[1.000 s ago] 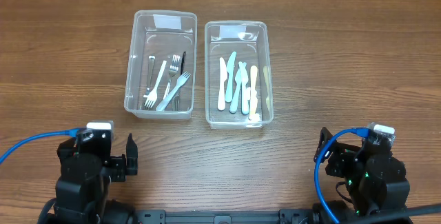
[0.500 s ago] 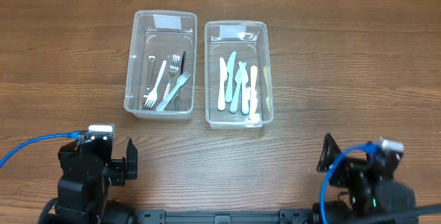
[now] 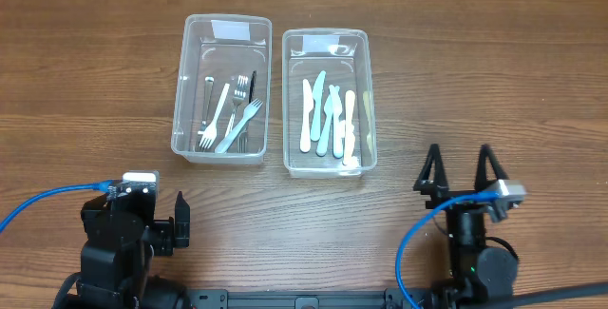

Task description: Pack container

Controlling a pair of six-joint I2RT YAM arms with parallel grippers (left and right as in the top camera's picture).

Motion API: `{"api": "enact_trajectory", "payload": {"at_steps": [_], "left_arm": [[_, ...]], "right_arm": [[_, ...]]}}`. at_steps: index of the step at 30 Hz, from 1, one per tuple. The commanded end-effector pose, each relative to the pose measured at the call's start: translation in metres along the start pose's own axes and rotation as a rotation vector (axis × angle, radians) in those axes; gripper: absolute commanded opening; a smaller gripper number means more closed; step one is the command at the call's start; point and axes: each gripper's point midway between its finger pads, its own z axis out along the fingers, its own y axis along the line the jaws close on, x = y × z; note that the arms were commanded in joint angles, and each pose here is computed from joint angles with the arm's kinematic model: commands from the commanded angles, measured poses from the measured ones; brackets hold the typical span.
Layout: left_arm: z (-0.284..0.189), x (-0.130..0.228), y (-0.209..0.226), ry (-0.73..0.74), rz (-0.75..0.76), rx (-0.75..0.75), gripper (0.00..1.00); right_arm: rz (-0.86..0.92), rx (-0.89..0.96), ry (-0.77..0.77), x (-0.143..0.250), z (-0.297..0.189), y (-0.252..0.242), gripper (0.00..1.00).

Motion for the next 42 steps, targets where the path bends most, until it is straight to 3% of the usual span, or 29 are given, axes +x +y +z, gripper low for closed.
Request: {"api": "enact_trajectory", "payload": {"at_steps": [1, 4, 33, 38, 42], "left_arm": [[-0.001, 0.0, 0.001, -0.006, 0.021, -0.008, 1.0], [-0.001, 0.0, 0.001, -0.006, 0.021, -0.008, 1.0], [-0.001, 0.0, 0.002, -0.01, 0.017, -0.01, 1.0], [-0.015, 0.003, -0.004, -0.135, -0.07, 0.069, 1.0], [0.005, 0.005, -0.015, -0.278, -0.05, 0.113, 1.0]], "right_arm": [[-0.086, 0.013, 0.085, 0.026, -0.001, -0.006, 1.0], [-0.112, 0.009, 0.182, 0.049, -0.004, -0.009, 1.0], [-0.111, -0.005, 0.185, 0.049, -0.004, -0.006, 1.0], [-0.111, -0.005, 0.185, 0.049, -0.004, -0.006, 1.0], [-0.111, -0.005, 0.186, 0.05, -0.004, -0.006, 1.0]]}}
